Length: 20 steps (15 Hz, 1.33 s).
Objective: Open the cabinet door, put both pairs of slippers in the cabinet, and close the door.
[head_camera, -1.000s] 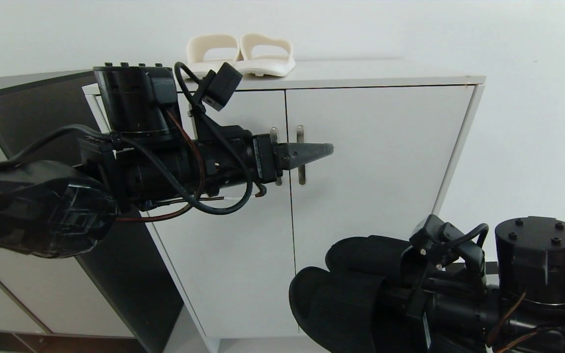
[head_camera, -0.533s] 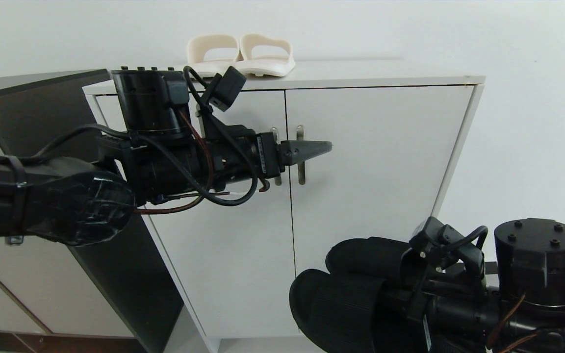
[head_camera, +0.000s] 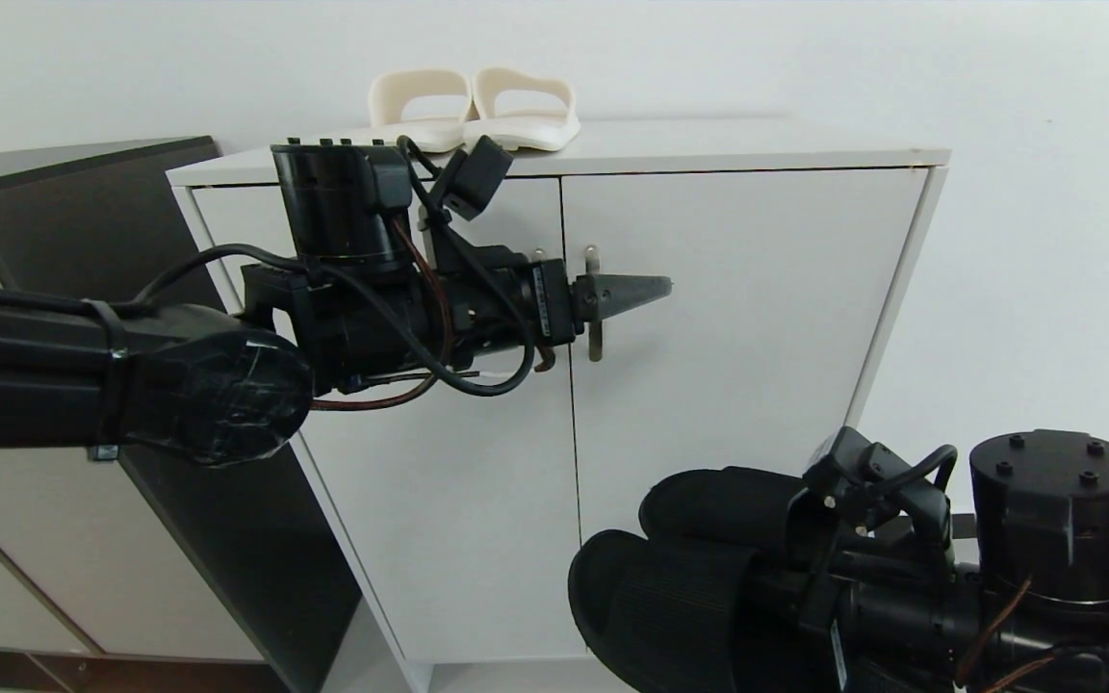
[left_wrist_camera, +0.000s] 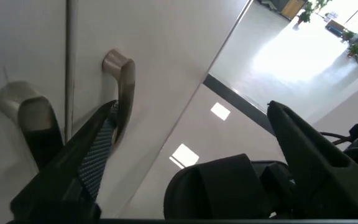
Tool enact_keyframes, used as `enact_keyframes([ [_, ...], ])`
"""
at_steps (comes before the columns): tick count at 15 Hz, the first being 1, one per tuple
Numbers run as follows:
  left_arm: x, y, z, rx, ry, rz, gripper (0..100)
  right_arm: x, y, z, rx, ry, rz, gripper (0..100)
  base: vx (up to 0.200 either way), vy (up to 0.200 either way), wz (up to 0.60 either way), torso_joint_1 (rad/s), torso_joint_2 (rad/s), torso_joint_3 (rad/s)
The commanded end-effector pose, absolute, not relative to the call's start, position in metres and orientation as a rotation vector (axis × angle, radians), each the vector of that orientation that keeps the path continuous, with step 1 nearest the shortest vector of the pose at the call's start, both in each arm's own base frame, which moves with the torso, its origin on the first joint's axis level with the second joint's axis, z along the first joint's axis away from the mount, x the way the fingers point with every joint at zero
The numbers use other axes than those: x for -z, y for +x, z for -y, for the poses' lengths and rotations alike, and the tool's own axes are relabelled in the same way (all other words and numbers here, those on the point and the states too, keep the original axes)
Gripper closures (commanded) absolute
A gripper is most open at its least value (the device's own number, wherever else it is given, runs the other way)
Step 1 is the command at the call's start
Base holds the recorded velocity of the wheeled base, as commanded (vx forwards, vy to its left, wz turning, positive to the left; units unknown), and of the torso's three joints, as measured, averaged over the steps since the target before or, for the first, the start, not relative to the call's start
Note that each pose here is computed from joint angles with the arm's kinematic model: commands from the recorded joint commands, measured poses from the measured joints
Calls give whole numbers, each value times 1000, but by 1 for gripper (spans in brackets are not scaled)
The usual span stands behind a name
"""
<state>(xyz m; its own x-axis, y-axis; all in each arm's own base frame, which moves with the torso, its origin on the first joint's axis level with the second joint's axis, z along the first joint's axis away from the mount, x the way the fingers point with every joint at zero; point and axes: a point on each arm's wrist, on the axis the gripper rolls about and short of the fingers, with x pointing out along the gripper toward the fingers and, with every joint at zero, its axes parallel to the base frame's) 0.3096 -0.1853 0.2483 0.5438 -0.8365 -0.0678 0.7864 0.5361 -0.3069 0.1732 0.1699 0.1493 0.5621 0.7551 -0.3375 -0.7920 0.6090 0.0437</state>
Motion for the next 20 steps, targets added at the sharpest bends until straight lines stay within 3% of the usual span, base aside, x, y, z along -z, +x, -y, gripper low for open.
enact_keyframes([
  [1,-243,313,188,973,-253,-233,100,-149,173,-170,-914,-119,-340,100,0,0,0,0,0,0],
  [5,-246,309,188,980,-265,-231,100,-150,170,-170,-921,-119,-336,100,0,0,0,0,0,0],
  [13,-246,242,181,1070,-258,-217,100,-154,147,-154,-1127,-133,-295,100,0,0,0,0,0,0],
  [18,-261,187,143,1084,-297,-167,100,-156,145,-152,-1128,-131,-287,100,0,0,0,0,0,0],
  [20,-264,200,137,1037,-306,-153,100,-157,145,-152,-1129,-130,-282,100,0,0,0,0,0,0],
])
